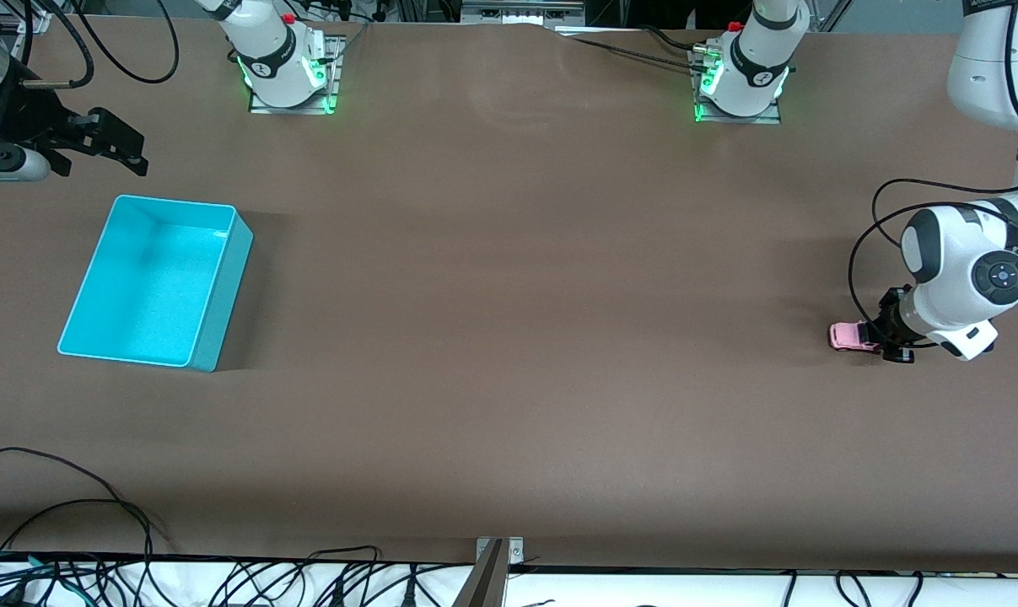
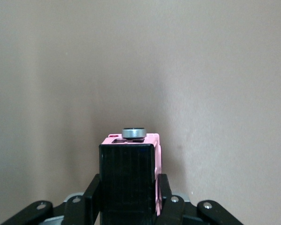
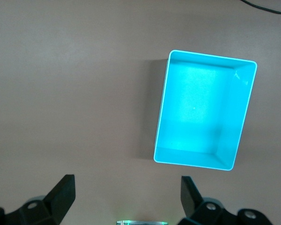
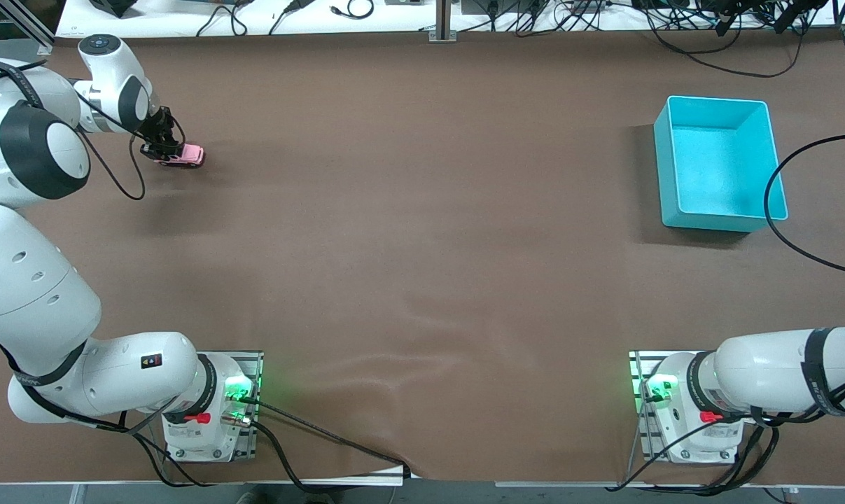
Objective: Wind and store pink jeep toy
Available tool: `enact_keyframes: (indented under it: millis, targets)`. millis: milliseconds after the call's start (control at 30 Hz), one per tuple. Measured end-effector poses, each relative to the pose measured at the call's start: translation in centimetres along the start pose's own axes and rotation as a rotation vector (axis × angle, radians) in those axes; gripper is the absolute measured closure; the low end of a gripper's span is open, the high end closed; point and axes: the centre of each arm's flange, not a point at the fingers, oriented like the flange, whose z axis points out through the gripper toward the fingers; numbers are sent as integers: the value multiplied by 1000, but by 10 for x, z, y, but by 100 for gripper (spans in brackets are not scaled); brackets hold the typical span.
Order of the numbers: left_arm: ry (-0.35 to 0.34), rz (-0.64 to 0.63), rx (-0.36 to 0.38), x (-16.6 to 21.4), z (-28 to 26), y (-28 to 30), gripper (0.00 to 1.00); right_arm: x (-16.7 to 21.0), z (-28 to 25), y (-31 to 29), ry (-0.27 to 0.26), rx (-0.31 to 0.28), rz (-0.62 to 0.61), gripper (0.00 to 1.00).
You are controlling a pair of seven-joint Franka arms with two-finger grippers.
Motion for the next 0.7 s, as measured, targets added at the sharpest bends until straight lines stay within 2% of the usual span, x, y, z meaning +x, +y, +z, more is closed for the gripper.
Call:
enact_keyframes:
  millis: [167,300,367,433,567,700]
  targets:
    - [1,2,-1,3,1,0,49,0,0,0,0,0,0,0]
    - [-4,9,14,2,12,-2,39,0,0,0,0,0,0,0]
    - [-6,11,23,2,19,-2,30,0,0,0,0,0,0,0]
    - [-6,23,40,8,19,1,4,0,0,0,0,0,0,0]
    - [-8,38,70,13,11,4,0,0,0,0,0,0,0,0]
    - [-10,57,110,21,-9,7,0,0,0,0,0,0,0,0]
